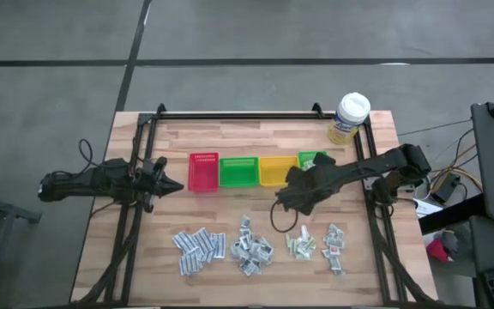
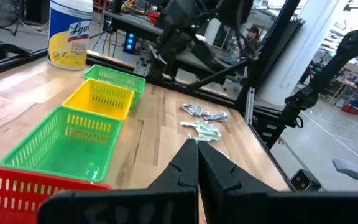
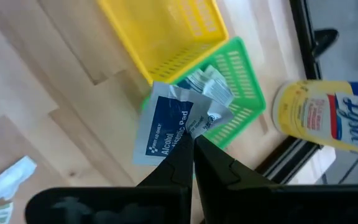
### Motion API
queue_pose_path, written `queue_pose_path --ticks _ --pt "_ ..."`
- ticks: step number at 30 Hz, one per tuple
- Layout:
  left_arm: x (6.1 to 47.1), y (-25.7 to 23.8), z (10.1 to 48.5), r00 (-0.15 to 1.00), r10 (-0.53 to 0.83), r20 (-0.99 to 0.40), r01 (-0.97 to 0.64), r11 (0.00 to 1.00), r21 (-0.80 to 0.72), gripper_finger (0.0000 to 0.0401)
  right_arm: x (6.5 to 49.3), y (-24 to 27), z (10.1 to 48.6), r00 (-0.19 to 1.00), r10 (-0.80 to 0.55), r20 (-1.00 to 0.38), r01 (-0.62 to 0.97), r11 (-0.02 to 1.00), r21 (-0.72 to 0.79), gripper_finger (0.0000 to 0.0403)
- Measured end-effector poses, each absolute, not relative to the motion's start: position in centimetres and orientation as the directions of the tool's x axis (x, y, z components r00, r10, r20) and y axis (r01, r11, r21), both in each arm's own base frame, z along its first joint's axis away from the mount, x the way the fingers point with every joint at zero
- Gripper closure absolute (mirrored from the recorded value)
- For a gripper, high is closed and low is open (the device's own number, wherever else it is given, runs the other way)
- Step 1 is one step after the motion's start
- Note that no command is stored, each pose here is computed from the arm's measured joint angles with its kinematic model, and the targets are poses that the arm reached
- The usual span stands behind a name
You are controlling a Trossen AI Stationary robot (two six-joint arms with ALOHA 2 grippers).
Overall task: Pick & Place First Aid Supplies
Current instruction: Put the blue alcohol pad into the right green bin
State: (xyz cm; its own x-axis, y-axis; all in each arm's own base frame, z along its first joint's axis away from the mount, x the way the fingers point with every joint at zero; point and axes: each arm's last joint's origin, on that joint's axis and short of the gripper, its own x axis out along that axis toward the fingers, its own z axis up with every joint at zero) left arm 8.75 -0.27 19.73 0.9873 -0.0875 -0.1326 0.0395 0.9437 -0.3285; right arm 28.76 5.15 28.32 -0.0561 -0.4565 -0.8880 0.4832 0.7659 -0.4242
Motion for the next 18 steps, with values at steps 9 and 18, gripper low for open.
queue_pose_path --ticks 9,18 --pt "8.8 -0.3 19.7 0.987 -0.088 -0.134 0.039 0.944 -0.329 0.0401 27.2 2.2 26.5 -0.168 -0.458 -0.873 0.526 0.708 -0.472 0.0394" --pt "8.8 -0.3 19.7 0.987 -0.088 -0.133 0.038 0.942 -0.335 0.0401 26.4 -1.5 24.3 -0.274 -0.43 -0.86 0.588 0.632 -0.504 0.0394"
